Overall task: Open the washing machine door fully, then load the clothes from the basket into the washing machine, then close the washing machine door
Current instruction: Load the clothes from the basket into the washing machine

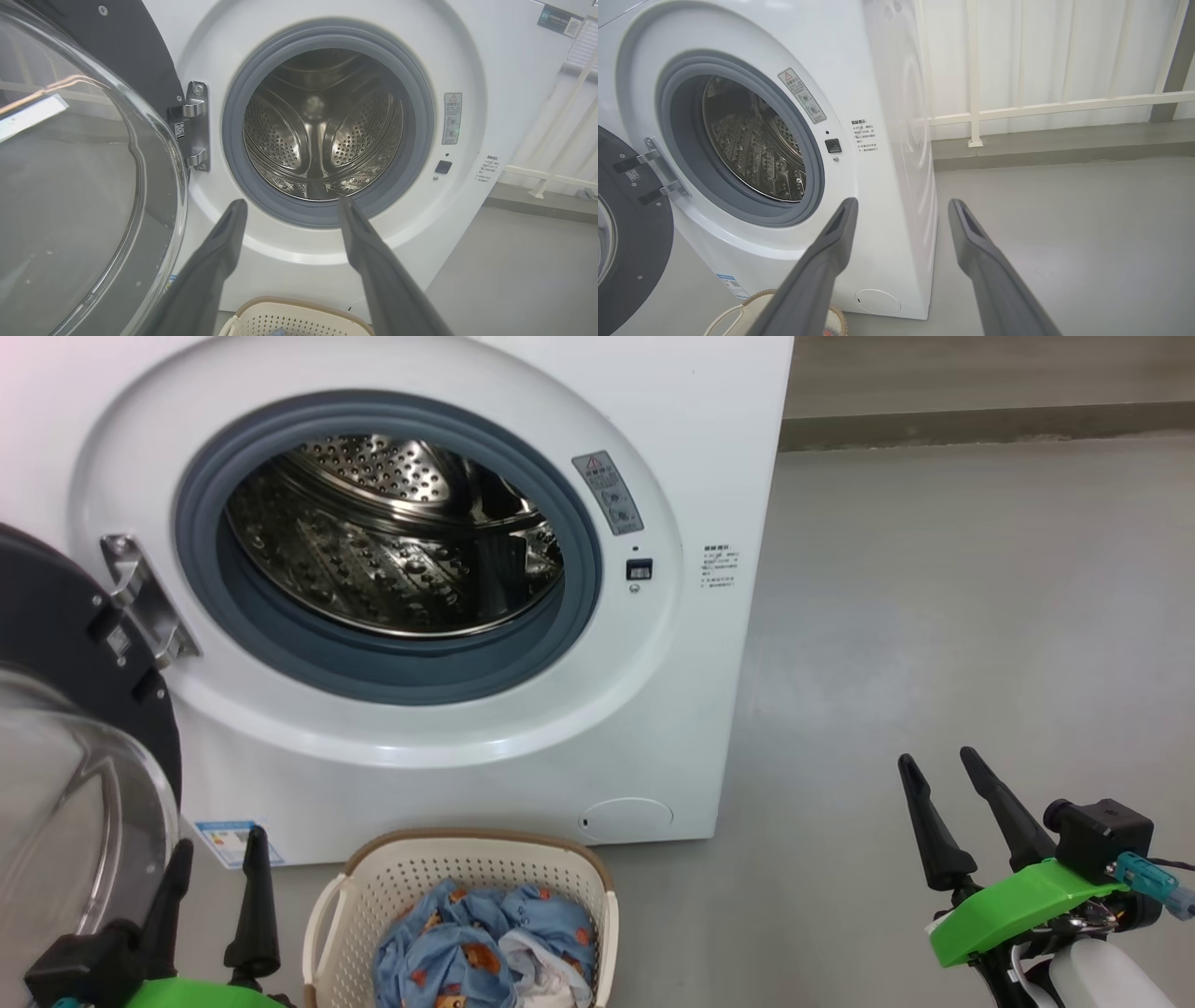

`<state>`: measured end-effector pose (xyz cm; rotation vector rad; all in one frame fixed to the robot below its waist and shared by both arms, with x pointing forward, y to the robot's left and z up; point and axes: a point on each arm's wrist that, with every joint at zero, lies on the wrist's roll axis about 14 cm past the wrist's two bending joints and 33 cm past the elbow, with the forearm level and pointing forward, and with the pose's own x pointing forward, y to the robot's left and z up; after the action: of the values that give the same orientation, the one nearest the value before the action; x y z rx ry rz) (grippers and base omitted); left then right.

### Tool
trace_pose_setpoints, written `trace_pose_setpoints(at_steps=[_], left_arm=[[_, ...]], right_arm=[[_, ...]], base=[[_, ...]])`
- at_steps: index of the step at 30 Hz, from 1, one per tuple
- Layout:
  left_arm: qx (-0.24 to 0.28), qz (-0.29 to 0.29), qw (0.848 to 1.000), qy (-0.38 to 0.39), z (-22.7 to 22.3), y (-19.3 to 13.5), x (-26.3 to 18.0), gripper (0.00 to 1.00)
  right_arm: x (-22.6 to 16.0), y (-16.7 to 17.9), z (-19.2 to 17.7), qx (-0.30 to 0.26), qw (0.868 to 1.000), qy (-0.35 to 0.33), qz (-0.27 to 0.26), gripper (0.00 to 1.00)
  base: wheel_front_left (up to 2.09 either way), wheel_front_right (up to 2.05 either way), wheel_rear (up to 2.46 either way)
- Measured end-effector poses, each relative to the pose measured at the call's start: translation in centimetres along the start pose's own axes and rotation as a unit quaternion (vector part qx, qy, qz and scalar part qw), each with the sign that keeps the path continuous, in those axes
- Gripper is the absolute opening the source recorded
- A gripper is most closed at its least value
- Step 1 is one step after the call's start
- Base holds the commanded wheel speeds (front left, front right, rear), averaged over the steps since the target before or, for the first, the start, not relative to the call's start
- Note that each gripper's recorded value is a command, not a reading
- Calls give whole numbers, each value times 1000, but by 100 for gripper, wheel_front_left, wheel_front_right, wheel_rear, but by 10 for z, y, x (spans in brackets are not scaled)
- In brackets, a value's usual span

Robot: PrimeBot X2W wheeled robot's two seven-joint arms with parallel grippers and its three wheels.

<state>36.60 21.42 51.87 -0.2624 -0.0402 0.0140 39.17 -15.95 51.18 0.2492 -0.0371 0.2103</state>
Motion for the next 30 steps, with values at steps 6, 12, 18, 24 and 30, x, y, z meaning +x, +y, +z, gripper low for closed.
trace_pose_setpoints(at_steps=[6,12,18,24,30], left_arm=[[0,0,1000,1,-1,0,0,100],[0,-1,1000,3,-2,-1,0,100],[0,-1,1000,5,-3,-1,-1,100],[1,-2,1000,6,-4,-1,-1,100],[2,1,1000,7,-4,-1,-1,100]], right_arm=[[0,1,-1,0,1000,2,1,100],[1,2,-2,0,1000,3,3,100],[1,3,-4,0,1000,5,5,100],[1,4,-4,0,1000,6,6,100],[1,4,-4,0,1000,6,6,100]], base=[[85,-85,0],[12,-12,0],[0,0,0],[0,0,0],[0,0,0]])
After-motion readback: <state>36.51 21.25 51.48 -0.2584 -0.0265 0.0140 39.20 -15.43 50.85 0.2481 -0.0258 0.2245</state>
